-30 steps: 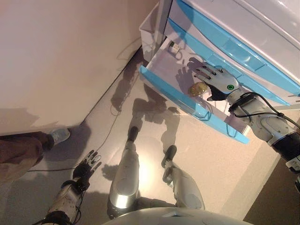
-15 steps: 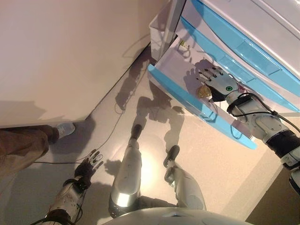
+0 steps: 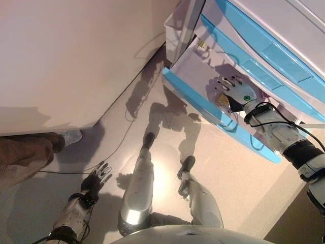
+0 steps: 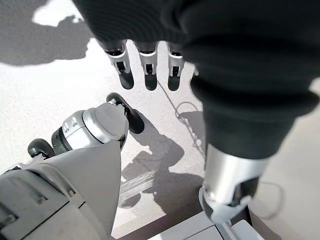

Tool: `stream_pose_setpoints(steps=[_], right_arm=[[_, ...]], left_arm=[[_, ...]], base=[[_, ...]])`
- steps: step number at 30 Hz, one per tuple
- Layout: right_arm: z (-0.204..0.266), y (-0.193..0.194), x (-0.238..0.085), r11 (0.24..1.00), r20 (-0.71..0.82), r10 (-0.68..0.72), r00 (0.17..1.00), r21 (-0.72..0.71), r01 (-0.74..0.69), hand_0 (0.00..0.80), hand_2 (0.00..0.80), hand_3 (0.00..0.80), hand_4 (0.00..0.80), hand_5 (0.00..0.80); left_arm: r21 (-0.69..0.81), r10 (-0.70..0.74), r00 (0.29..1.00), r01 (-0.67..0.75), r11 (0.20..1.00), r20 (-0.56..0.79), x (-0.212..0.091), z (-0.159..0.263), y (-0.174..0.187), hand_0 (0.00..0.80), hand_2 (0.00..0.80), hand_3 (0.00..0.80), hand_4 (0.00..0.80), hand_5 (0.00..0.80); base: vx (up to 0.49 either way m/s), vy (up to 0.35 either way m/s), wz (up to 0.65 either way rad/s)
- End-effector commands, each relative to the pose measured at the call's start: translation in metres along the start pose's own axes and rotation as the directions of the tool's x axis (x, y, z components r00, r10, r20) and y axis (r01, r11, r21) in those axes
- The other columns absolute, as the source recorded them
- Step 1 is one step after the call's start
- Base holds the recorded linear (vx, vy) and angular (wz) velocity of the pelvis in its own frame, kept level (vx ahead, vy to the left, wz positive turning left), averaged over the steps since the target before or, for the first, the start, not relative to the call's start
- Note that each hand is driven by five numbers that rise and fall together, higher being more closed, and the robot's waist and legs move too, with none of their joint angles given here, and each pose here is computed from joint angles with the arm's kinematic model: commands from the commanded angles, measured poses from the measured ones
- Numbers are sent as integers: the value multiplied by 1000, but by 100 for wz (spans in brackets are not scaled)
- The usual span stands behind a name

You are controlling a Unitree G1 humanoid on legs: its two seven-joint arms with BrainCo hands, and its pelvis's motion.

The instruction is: Open the drawer and pick up the medicine

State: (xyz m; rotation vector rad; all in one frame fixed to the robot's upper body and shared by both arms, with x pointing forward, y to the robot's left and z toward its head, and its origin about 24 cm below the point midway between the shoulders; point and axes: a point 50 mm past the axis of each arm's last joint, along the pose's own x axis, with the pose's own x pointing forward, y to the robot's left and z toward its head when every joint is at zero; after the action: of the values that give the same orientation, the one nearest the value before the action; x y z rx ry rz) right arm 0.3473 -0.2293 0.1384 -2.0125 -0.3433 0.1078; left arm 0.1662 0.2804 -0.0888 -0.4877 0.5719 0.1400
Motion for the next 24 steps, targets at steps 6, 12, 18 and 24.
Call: stream_pose_setpoints(steps=[6,12,18,24], right_arm=[[-3,-8,7,997,4,-30,1000,-72,30,800,800,800,800,800],[-4,-9,6,997,7,-38,999,-74,39,800,800,800,800,800],[-5,-12,6,996,5,-50,999,-70,50,800,800,800,800,800],[-5,-16,6,996,14,-59,998,-66,60,800,800,800,800,800]], left_arm=[[31,3,1000,-2,1000,-17,-10,0,9,0,0,0,0,0],[32,0,1000,0,999,-15,-10,1,9,0,0,0,0,0],[30,1,1000,0,1000,-13,-10,2,9,0,0,0,0,0],[31,3,1000,-2,1000,-7,-11,3,11,0,0,0,0,0]], base=[[0,0,0],[0,0,0],[0,0,0],[0,0,0]])
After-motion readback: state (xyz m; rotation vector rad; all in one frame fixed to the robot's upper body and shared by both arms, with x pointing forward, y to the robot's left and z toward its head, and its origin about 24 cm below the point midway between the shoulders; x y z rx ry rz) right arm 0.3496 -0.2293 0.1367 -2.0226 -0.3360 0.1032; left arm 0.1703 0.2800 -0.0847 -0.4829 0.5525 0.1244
